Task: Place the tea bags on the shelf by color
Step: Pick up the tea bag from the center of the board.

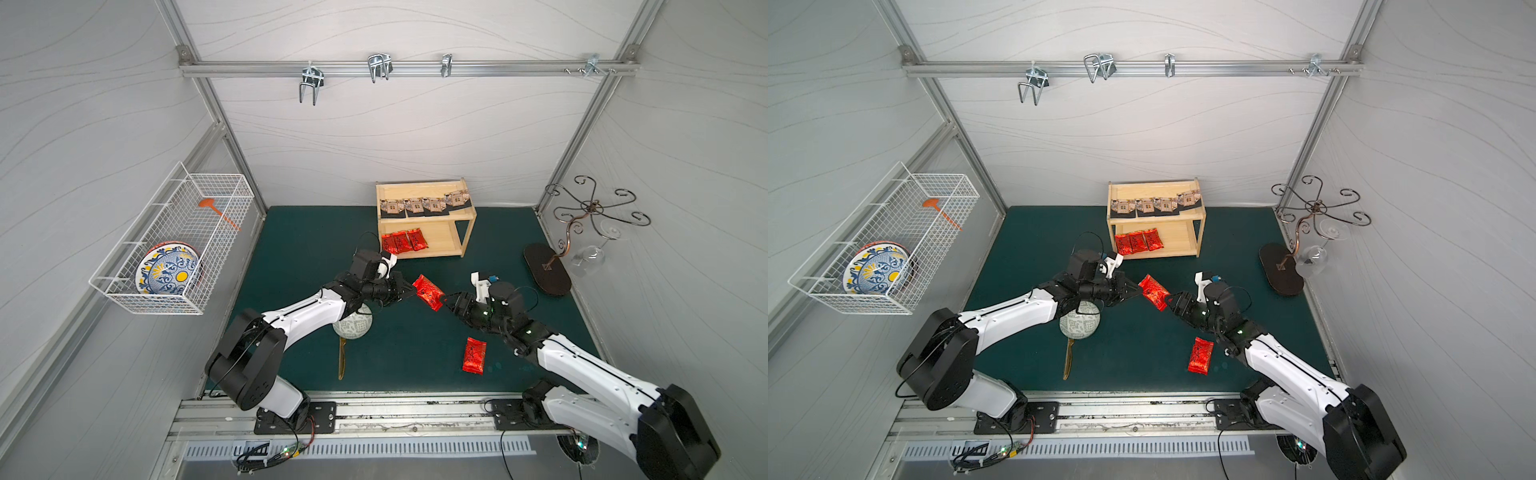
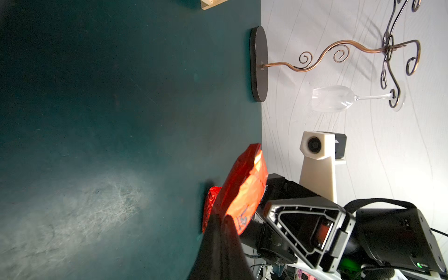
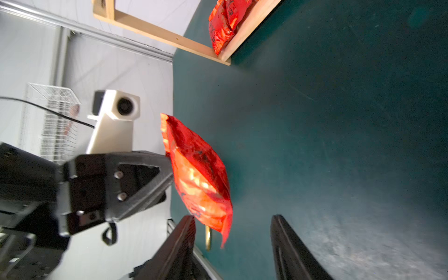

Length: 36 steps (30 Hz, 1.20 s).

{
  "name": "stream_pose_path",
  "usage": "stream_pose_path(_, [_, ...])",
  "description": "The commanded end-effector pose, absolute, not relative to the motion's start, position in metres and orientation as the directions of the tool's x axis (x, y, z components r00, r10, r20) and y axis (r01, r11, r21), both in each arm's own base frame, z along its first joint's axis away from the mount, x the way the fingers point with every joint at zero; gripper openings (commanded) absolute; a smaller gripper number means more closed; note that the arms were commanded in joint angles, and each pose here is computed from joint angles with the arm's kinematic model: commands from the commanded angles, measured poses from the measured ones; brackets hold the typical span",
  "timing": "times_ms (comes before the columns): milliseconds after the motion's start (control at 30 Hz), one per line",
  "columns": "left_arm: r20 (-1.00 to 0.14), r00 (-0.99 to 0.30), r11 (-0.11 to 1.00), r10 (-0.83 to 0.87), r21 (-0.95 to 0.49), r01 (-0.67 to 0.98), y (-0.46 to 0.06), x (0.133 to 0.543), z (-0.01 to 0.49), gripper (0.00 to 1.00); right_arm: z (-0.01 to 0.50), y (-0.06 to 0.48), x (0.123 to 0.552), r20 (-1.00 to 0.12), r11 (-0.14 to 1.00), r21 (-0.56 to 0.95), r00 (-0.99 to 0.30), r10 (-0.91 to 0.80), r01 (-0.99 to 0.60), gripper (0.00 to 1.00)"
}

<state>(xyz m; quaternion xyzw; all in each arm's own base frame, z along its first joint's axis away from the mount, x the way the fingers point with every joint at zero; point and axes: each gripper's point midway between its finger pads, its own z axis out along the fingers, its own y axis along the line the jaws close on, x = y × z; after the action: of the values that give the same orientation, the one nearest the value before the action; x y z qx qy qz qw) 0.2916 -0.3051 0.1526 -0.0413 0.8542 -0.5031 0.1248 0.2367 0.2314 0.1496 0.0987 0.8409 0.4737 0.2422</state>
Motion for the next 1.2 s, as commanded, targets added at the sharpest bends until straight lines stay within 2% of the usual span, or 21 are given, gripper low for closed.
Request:
stream_pose_path(0, [-0.196, -0.957, 0.400, -0.215, -0.911, 0.097, -0.312, 0.297, 0.180, 0.00, 0.181, 0.246, 0.242, -0.276, 0.407, 0.908, -0.873, 0.402, -0.100, 0.45])
stream_pose_path(133, [-0.194, -0.955, 0.392, -0.223, -0.915, 0.094, -0.310, 0.298, 0.183, 0.00, 0.184, 0.247, 0.242, -0.272, 0.388, 0.916, -0.872, 0.406, -0.105, 0.30])
stream_pose_path(400, [-0.188, -0.954, 0.379, -0.235, -0.921, 0.089, -0.308, 0.300, 0.184, 0.00, 0.182, 0.241, 0.239, -0.277, 0.391, 0.914, -0.865, 0.419, -0.104, 0.08])
stream_pose_path(567, [-0.189, -0.953, 0.380, -0.238, -0.921, 0.088, -0.307, 0.300, 0.184, 0.00, 0.180, 0.241, 0.237, -0.271, 0.394, 0.914, -0.869, 0.415, -0.096, 0.00])
stream_pose_path(700, [-0.213, -0.950, 0.418, -0.228, -0.903, 0.102, -0.302, 0.300, 0.185, 0.00, 0.172, 0.236, 0.241, -0.267, 0.423, 0.904, -0.862, 0.432, -0.068, 0.00])
stream_pose_path(800, [-0.249, -0.945, 0.494, -0.211, -0.862, 0.117, -0.287, 0.302, 0.185, 0.38, 0.164, 0.229, 0.257, -0.276, 0.469, 0.883, -0.839, 0.469, -0.028, 0.00])
stream_pose_path(833, [-0.265, -0.942, 0.525, -0.204, -0.842, 0.123, -0.279, 0.302, 0.185, 0.47, 0.163, 0.224, 0.266, -0.280, 0.477, 0.879, -0.823, 0.494, -0.013, 0.00])
stream_pose_path(900, [-0.300, -0.935, 0.585, -0.190, -0.800, 0.137, -0.265, 0.301, 0.185, 0.59, 0.160, 0.217, 0.286, -0.294, 0.500, 0.866, -0.788, 0.540, 0.020, 0.00])
stream_pose_path(1000, [-0.336, -0.929, 0.657, -0.153, -0.737, 0.158, -0.249, 0.296, 0.184, 0.64, 0.160, 0.206, 0.322, -0.335, 0.526, 0.848, -0.706, 0.624, 0.063, 0.00])
stream_pose_path(1167, [-0.336, -0.935, 0.692, -0.116, -0.702, 0.167, -0.242, 0.289, 0.179, 0.65, 0.156, 0.195, 0.383, -0.402, 0.569, 0.810, -0.570, 0.717, 0.143, 0.00])
